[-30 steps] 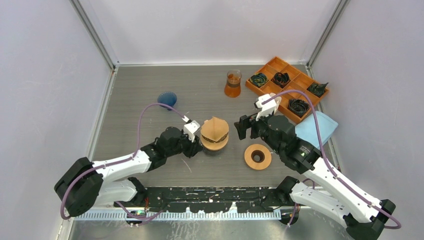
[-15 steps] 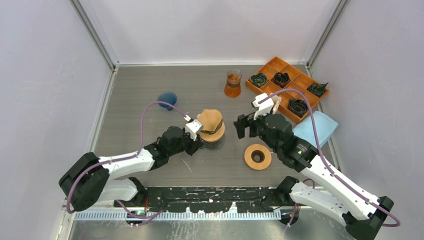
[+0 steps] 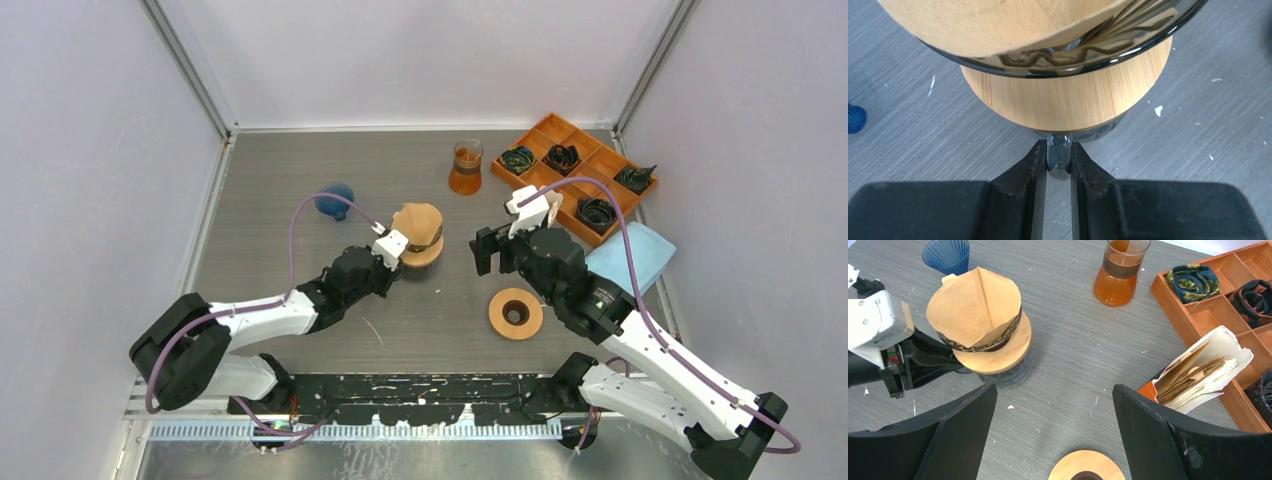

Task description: Place the coffee filter in the dripper

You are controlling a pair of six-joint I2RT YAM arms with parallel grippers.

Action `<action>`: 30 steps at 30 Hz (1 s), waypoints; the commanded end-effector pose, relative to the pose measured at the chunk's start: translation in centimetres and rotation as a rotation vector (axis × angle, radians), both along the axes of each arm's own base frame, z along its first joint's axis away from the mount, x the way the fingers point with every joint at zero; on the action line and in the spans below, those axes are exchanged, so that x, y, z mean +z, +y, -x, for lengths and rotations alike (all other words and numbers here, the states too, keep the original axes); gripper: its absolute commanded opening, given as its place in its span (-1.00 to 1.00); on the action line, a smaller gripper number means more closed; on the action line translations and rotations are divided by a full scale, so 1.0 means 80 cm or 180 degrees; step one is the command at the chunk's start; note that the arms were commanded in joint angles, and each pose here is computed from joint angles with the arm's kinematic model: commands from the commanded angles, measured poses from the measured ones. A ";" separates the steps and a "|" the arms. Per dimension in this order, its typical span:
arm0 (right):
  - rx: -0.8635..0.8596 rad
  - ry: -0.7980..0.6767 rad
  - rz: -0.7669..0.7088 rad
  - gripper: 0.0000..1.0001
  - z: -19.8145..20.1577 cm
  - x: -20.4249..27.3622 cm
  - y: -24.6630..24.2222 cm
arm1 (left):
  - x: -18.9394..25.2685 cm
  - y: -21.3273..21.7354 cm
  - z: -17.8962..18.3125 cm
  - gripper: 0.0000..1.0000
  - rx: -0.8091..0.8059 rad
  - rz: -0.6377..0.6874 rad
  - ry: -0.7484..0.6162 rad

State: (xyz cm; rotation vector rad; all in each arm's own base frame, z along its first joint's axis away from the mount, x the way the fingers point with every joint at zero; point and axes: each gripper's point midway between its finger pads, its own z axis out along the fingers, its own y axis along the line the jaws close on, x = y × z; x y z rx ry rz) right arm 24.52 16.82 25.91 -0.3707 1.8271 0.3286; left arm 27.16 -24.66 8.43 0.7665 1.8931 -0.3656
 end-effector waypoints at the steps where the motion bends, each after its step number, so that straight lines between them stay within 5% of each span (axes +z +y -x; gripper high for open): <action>1: -0.0097 -0.0233 -0.0132 0.85 -0.010 0.027 -0.001 | 0.025 0.001 -0.038 -0.91 0.0281 -0.0040 -0.0342; 18: -0.0160 -0.0216 -0.0154 0.87 -0.013 0.027 -0.003 | 0.024 -0.007 -0.084 -0.79 0.0580 -0.0173 -0.0372; 30: -0.0106 -0.0215 -0.0078 0.99 -0.026 0.039 0.011 | 0.041 0.003 -0.054 0.22 0.0421 -0.0088 -0.0284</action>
